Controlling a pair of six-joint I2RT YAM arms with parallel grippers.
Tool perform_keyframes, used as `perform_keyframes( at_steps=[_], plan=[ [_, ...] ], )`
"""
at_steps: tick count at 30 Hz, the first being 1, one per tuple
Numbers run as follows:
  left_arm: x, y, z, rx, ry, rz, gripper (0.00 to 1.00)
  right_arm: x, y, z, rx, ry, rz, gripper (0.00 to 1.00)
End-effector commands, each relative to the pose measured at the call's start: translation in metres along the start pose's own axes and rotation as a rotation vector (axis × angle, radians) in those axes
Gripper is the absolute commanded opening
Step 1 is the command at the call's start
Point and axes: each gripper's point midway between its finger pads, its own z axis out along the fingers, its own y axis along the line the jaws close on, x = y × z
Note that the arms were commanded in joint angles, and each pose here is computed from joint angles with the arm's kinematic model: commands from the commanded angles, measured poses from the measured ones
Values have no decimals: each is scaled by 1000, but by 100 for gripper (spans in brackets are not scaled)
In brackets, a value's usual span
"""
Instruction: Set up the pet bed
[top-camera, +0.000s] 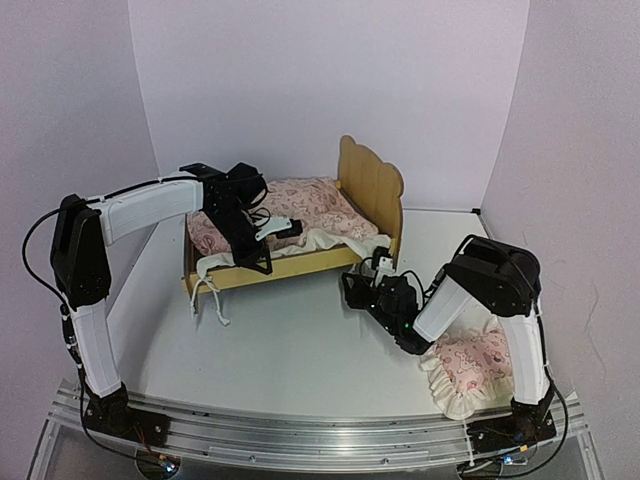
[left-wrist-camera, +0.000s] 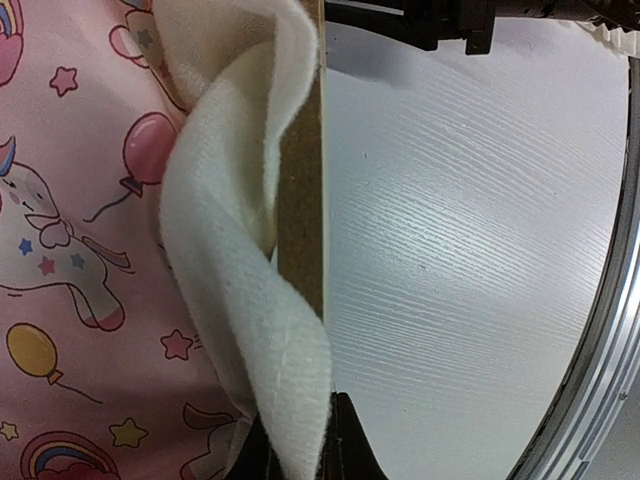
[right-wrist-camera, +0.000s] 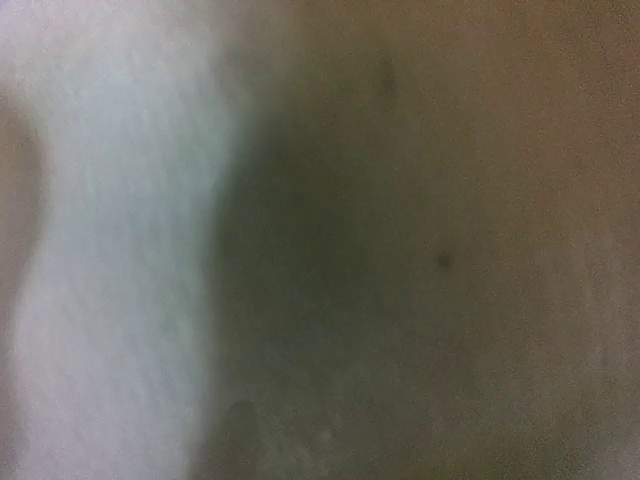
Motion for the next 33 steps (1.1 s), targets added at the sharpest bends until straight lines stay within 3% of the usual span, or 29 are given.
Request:
perform_keyframes(
  at_steps=[1,4,7,8,13,18,26,33],
  plan=[
    [-61,7,-58,-119,-218,129,0,-25,3,13,-7,-103,59,33],
    [-63,6,-59,-115,-227,125,0,-24,3,20,-17,-106,86,25],
    [-65,7,-61,-117,-236,115,0,-22,2,21,-16,-104,99,3],
    [-65,9,-61,-126,-236,109,0,-22,0,19,-5,-105,103,0],
    [-58,31,-59,-198,-225,99,0,-9,-9,-9,18,-6,81,0],
    [-47,60,-59,-245,-218,77,0,28,-18,-58,77,238,-17,0],
    [-6,85,-34,-283,-144,72,0,52,14,-103,-36,625,-126,0],
    [37,102,-2,-303,-68,89,0,62,37,-113,-89,794,-135,0]
  ],
)
